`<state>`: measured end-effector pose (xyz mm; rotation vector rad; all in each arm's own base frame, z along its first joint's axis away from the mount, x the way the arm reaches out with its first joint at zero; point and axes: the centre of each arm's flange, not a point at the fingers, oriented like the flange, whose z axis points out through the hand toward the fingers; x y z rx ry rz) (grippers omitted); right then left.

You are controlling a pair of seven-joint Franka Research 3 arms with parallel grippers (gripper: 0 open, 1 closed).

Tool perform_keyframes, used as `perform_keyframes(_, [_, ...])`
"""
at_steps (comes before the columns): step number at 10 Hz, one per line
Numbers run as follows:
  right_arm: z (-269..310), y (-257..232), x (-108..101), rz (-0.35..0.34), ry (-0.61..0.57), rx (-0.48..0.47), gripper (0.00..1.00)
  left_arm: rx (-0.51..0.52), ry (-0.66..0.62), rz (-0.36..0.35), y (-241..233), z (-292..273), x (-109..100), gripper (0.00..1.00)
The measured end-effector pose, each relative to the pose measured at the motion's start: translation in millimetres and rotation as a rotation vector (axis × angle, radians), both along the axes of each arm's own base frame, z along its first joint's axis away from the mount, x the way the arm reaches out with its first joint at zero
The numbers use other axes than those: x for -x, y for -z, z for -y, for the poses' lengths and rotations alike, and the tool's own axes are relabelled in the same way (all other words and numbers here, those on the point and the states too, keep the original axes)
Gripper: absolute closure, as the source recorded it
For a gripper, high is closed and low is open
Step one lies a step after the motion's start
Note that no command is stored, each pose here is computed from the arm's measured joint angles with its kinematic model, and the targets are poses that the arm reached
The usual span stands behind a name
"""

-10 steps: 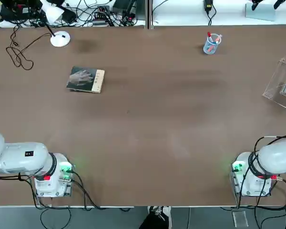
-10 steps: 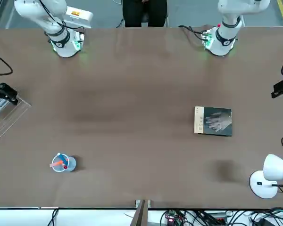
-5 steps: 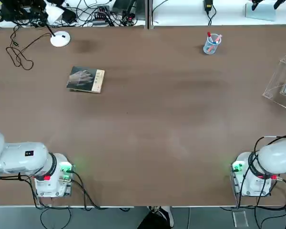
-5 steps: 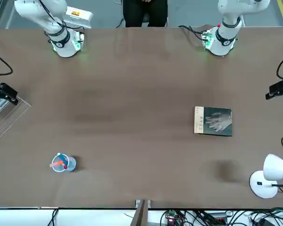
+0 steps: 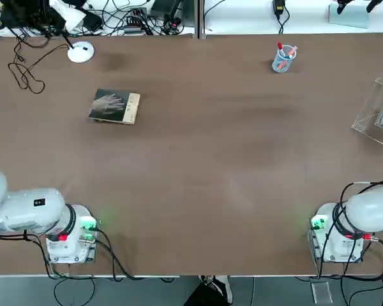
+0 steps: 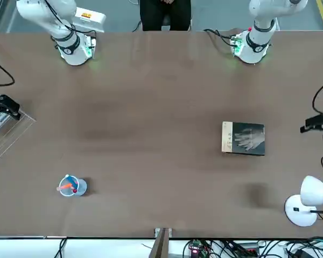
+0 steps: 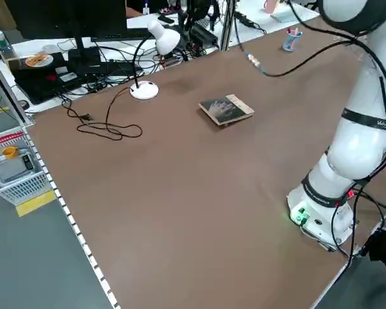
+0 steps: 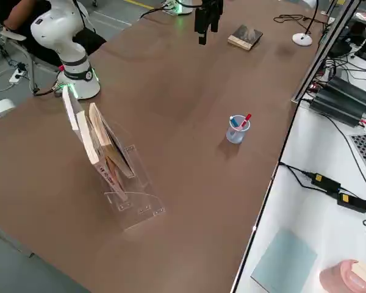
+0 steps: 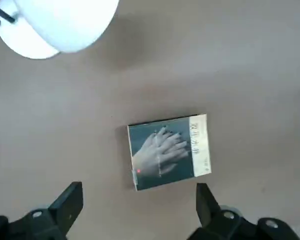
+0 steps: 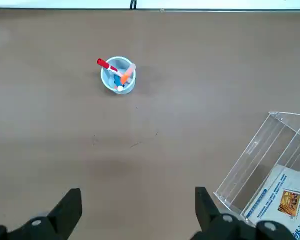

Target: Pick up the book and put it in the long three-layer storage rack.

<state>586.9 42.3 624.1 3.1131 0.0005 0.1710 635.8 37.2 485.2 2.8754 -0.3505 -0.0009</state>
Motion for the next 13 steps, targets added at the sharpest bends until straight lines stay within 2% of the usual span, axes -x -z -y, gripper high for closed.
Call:
perform_keyframes(3, [0.0, 0.0, 0.0, 0.000, 0.000, 0.000, 0.00, 0.051, 0.047, -0.057, 52.1, -5.9, 13.4, 0.00])
perform_keyframes(8, [0.0, 0.4, 0.1, -0.001, 0.000, 0.000, 0.00, 0.110, -0.009, -0.107, 121.4, -14.4, 38.0, 0.00])
perform_keyframes(13, [0.0, 2.1, 0.2, -0.006, 0.000, 0.000, 0.00, 0.119, -0.034, -0.123, 157.4, -15.1, 53.2, 0.00])
